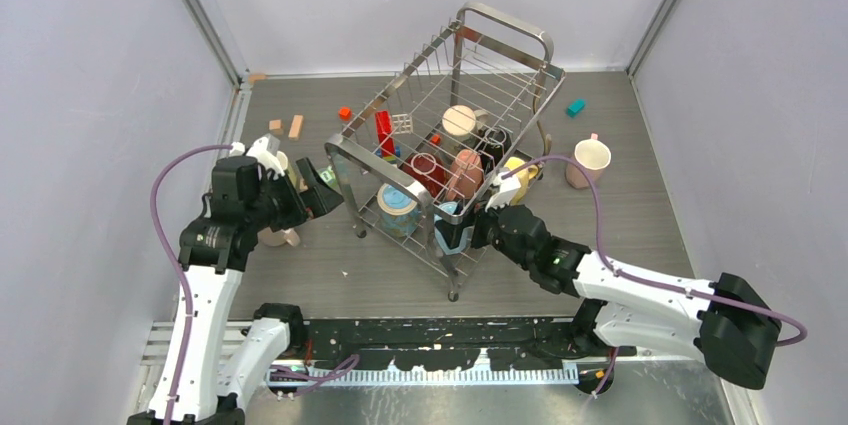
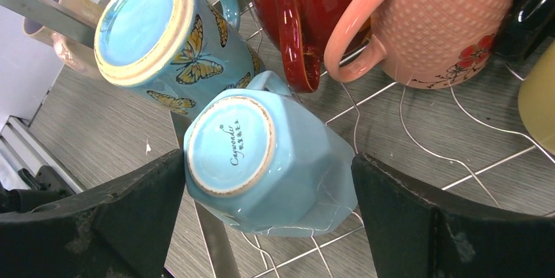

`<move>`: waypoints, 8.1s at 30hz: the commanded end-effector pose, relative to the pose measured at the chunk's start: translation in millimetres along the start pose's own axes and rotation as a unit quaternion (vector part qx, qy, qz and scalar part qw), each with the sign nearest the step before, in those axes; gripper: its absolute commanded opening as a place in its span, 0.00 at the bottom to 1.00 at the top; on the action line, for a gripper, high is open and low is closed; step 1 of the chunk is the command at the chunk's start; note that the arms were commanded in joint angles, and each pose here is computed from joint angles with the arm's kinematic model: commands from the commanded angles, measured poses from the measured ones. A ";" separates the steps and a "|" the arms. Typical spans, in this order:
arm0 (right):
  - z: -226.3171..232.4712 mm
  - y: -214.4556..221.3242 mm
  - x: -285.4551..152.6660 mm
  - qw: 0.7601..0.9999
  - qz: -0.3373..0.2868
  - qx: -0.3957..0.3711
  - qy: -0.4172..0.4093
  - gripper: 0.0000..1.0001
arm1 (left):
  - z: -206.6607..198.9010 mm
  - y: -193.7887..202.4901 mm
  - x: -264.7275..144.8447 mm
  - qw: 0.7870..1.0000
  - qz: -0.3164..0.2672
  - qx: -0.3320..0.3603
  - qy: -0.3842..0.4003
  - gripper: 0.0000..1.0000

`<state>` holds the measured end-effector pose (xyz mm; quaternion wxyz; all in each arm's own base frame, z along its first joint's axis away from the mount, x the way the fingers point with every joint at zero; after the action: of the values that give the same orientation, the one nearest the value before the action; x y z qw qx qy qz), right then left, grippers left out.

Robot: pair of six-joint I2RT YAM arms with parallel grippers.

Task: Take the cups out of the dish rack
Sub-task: Unload the cup from the dish rack, then place the cup at the center of the board.

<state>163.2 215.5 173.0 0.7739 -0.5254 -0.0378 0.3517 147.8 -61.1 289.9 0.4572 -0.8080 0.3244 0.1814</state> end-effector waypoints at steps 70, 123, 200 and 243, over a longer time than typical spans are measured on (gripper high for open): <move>-6.4 -21.9 -20.2 0.992 -0.083 0.052 0.082 0.34 | -4.7 -1.7 -0.3 0.999 -0.017 0.023 0.031 1.00; -23.2 -151.1 -194.7 0.929 -0.221 0.199 0.222 0.04 | -104.7 -96.4 -91.9 0.967 -0.150 0.073 0.190 1.00; 170.4 -308.1 -128.3 0.858 -0.294 0.345 -0.240 0.02 | -273.1 -95.4 -75.3 0.803 -0.002 -0.072 0.592 0.21; 114.8 -248.1 -154.6 0.943 -0.217 0.223 -0.120 1.00 | -179.0 -134.8 -181.3 0.897 -0.325 0.090 0.286 0.00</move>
<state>124.7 172.6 494.2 0.9238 -0.2360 -0.1839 0.2389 127.2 -146.3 552.4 0.3934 -0.8348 0.3011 -0.2400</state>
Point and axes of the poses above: each gripper's point midway between its finger pads, its own x axis out along the fingers, its own z axis along the line the jaws close on, y = z × x, the point moved 8 cm from there along -x, back along the fingers, and after that the axes turned 1 degree about x, right-handed, at the moved point
